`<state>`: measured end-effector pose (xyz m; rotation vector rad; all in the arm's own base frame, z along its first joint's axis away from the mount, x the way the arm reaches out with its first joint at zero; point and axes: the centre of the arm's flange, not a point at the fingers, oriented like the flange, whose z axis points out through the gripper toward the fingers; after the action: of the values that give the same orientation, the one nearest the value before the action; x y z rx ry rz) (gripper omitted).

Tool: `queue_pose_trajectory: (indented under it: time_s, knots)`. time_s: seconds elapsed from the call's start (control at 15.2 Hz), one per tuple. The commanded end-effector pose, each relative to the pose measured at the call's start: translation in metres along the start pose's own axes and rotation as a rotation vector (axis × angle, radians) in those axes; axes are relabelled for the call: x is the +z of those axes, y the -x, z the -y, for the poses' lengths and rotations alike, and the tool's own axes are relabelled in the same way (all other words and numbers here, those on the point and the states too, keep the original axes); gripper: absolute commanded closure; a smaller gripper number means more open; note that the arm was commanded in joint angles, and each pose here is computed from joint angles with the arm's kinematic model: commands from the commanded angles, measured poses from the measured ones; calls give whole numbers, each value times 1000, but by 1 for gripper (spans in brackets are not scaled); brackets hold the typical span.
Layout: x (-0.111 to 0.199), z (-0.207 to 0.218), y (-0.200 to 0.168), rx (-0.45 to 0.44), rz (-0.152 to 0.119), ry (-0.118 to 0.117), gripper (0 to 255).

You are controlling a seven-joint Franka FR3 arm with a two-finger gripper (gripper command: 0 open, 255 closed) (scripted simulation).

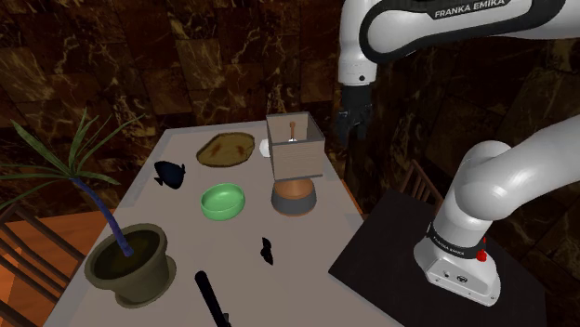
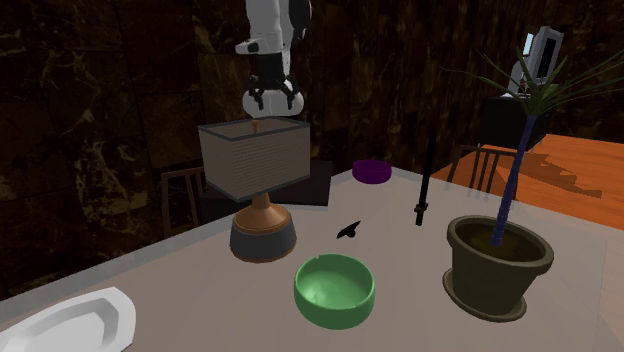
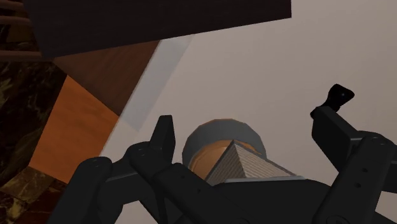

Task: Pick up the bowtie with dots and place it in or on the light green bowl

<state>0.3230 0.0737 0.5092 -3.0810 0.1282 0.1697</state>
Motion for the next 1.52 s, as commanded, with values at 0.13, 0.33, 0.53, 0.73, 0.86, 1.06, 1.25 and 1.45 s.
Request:
queue_pose_trajectory:
  time_s: [0.13, 0.33, 0.53, 0.73, 0.86, 1.06, 1.25, 1.45]
  knots:
    - [40, 29, -9, 41, -13, -4, 0]
    - [70, 53, -19, 70, -21, -7, 0]
    - [100, 76, -29, 98, -30, -10, 0]
    - [129, 99, -40, 127, -38, -12, 0]
    - [149, 115, -48, 146, -43, -14, 0]
    - [178, 137, -61, 175, -51, -17, 0]
    - [207, 160, -74, 204, -60, -19, 0]
    - [235, 182, -89, 233, -68, -22, 0]
